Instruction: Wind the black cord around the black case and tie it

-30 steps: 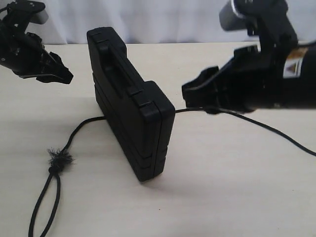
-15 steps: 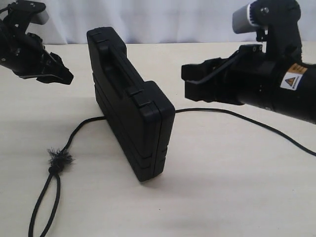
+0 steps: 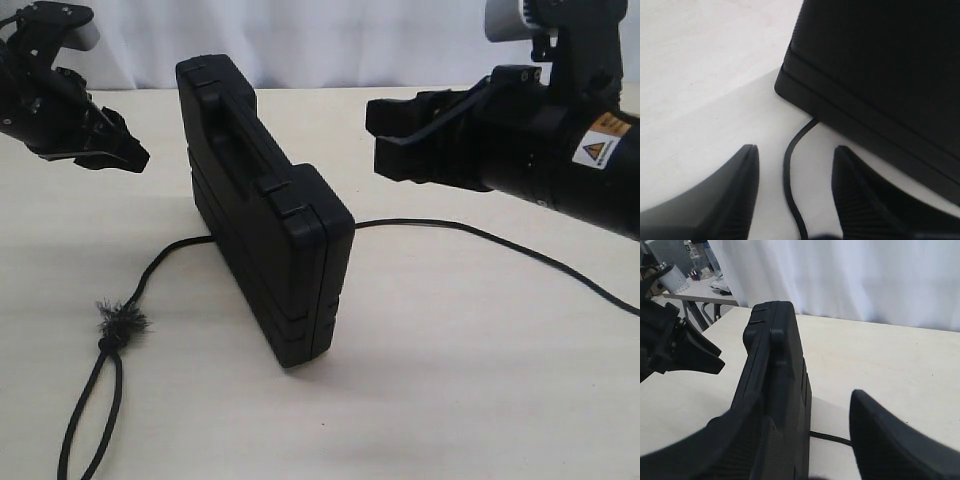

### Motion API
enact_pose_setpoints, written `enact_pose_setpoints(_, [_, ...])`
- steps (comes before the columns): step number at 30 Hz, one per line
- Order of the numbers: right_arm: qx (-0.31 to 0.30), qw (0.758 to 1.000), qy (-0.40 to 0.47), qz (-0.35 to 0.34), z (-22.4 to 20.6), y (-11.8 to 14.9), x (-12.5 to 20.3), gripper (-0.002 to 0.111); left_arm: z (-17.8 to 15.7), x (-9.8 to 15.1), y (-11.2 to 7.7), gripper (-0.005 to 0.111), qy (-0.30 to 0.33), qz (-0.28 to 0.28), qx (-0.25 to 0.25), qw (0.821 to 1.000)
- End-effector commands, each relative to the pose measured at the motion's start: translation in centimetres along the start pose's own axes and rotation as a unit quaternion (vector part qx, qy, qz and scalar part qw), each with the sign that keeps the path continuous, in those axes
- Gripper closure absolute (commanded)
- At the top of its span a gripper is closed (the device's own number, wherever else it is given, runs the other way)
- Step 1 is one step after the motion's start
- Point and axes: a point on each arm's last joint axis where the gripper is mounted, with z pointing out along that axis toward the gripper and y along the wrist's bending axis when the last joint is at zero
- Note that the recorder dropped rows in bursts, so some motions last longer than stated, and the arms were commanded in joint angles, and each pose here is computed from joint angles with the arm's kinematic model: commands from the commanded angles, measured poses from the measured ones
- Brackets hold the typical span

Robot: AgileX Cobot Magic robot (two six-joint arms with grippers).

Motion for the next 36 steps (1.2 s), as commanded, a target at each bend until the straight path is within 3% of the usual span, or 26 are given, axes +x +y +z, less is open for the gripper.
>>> enact_pose_setpoints(1, [0.0,1.0,0.007,-0.011,-0.3,0.0,0.1,0.036,-0.3,-0.1,0.1,0.062,-0.005,-0.005,-0.002,1.0])
enact_pose_setpoints(3, [-0.003,0.999,0.023,-0.039,-0.7,0.1,0.2,0.022,-0.3,-0.1,0.1,0.062,-0.005,-0.006,-0.002,1.0])
enact_pose_setpoints(5, [-0.006,0.997,0.042,-0.063,-1.5,0.2,0.3,0.019,-0.3,-0.1,0.1,0.062,-0.005,-0.006,-0.002,1.0])
enact_pose_setpoints(16, [-0.029,0.982,0.153,-0.106,-5.6,0.6,1.4,0.023,-0.3,-0.1,0.1,0.062,-0.005,-0.006,-0.002,1.0])
enact_pose_setpoints(25, [-0.126,0.966,0.153,-0.166,-6.4,5.0,2.6,0.025,-0.3,0.0,0.0,0.062,-0.003,-0.006,0.0,1.0])
enact_pose_setpoints(32, [-0.088,0.953,0.212,-0.196,-6.1,5.6,4.3,0.025,-0.3,0.0,0.0,0.062,0.0,-0.006,0.003,1.0])
enact_pose_setpoints(36, [-0.033,0.942,0.248,-0.225,-5.8,5.8,5.5,0.025,-0.3,0.0,0.0,0.062,-0.002,-0.006,0.001,1.0])
